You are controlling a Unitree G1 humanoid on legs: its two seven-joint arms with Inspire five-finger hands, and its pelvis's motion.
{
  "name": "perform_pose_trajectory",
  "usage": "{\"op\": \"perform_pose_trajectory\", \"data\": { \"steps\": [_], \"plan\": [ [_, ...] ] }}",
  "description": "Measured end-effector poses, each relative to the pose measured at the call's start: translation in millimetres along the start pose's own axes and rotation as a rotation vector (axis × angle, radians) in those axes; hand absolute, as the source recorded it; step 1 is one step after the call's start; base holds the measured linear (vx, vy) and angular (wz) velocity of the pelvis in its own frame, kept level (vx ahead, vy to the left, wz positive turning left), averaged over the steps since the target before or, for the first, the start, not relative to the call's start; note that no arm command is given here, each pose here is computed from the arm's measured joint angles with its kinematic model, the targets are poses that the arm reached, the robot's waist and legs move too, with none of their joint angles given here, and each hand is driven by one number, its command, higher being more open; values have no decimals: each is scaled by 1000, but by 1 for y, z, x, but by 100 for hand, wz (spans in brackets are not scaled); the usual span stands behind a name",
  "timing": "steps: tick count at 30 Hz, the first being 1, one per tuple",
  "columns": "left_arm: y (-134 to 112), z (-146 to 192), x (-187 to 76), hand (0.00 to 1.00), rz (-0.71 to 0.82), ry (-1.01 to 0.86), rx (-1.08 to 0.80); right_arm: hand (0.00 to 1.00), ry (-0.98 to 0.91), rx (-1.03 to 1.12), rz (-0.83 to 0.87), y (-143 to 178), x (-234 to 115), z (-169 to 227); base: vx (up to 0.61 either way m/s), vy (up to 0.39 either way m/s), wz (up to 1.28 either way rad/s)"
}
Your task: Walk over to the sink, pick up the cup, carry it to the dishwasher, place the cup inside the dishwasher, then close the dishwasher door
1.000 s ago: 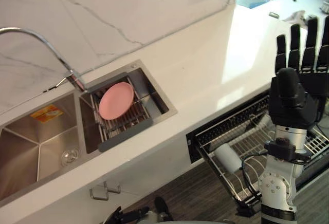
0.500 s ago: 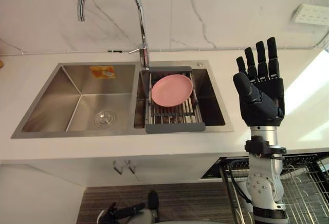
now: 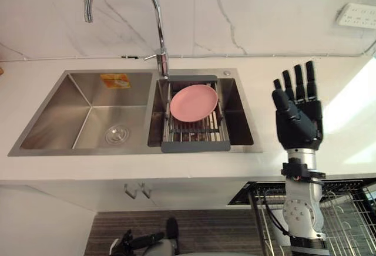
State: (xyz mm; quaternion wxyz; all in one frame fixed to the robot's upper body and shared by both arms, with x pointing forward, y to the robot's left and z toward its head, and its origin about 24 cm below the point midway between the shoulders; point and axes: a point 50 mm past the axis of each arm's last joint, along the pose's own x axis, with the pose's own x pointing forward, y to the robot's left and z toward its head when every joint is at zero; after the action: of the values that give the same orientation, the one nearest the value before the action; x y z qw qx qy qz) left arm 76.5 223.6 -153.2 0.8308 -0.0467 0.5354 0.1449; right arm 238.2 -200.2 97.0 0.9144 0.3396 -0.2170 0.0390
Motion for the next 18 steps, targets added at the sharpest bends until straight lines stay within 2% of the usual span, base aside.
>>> {"op": "perform_pose_trajectory", "data": {
  "steps": [7, 10, 18],
  "plan": [
    [3, -2, 0, 100, 13, 9, -42, 100, 45, -18, -10, -1, -6, -8, -30, -13, 10],
    [-3, -2, 0, 100, 12, -20, -167, 100, 41, -54, -19, -8, -7, -1, -48, -16, 19],
    [-5, -9, 0, 100, 13, 16, -206, 100, -42, -99, -79, -15, -6, 21, -38, 25, 21]
  ]
}}
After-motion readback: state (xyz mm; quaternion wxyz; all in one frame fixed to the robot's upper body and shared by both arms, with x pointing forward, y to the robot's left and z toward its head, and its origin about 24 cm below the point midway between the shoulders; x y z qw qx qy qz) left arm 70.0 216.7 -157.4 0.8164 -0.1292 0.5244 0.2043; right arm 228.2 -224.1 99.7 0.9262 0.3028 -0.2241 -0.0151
